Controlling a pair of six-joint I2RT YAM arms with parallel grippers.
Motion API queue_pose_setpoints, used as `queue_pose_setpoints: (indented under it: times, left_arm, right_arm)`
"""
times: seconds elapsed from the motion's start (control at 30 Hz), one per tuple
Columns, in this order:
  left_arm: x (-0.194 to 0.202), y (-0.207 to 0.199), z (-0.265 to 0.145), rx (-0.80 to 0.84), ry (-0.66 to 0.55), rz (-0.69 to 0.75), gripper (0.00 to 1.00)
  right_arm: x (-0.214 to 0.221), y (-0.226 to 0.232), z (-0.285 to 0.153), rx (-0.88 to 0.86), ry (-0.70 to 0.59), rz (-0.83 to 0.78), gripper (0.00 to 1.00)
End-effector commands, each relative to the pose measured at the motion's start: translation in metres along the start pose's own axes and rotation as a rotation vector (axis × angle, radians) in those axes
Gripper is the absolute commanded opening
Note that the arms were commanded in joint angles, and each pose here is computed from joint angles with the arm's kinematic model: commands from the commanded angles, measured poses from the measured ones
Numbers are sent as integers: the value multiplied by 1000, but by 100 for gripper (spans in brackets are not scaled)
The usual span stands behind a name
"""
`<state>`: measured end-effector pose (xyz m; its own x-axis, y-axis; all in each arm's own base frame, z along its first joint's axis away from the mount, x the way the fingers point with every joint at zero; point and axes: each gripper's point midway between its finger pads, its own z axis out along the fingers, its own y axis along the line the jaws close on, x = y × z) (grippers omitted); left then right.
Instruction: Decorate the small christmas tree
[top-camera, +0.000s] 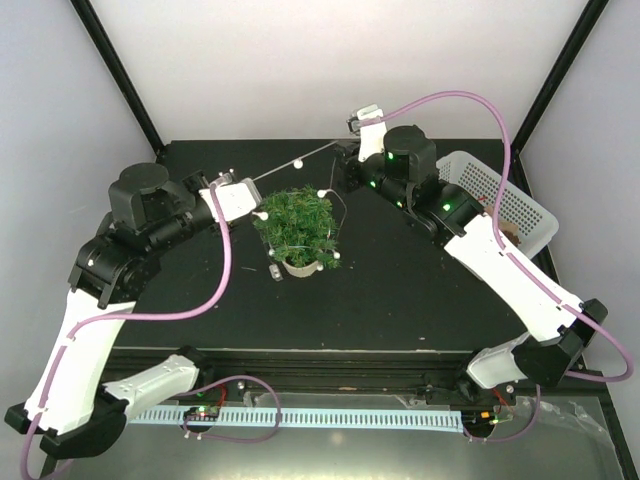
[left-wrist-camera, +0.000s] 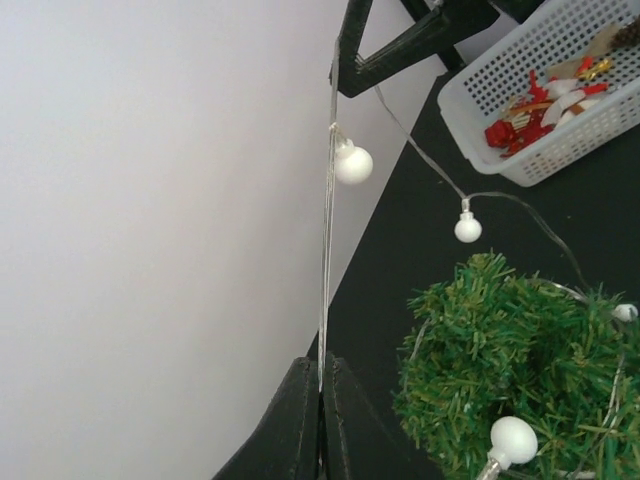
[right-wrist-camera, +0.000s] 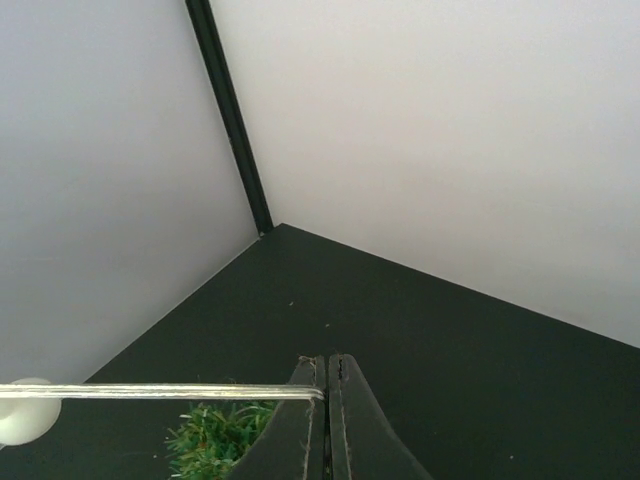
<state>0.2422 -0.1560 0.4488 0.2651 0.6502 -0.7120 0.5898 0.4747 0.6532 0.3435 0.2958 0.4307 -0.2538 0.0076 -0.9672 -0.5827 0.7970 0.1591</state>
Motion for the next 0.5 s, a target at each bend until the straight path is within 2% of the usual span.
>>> queue_pose_setpoints:
  times: [0.0, 0.17, 0.47]
  left_arm:
    - [5, 23, -50, -158, 73, 42, 2]
    - [10, 31, -61, -212, 105, 66, 2]
    - [22, 44, -76, -307, 175, 122, 1]
  right_arm:
    - [-24, -64, -15, 256, -82, 24, 1]
    - [-29, -72, -10, 312, -79, -4, 1]
    - [-52, -58, -9, 238, -118, -5, 1]
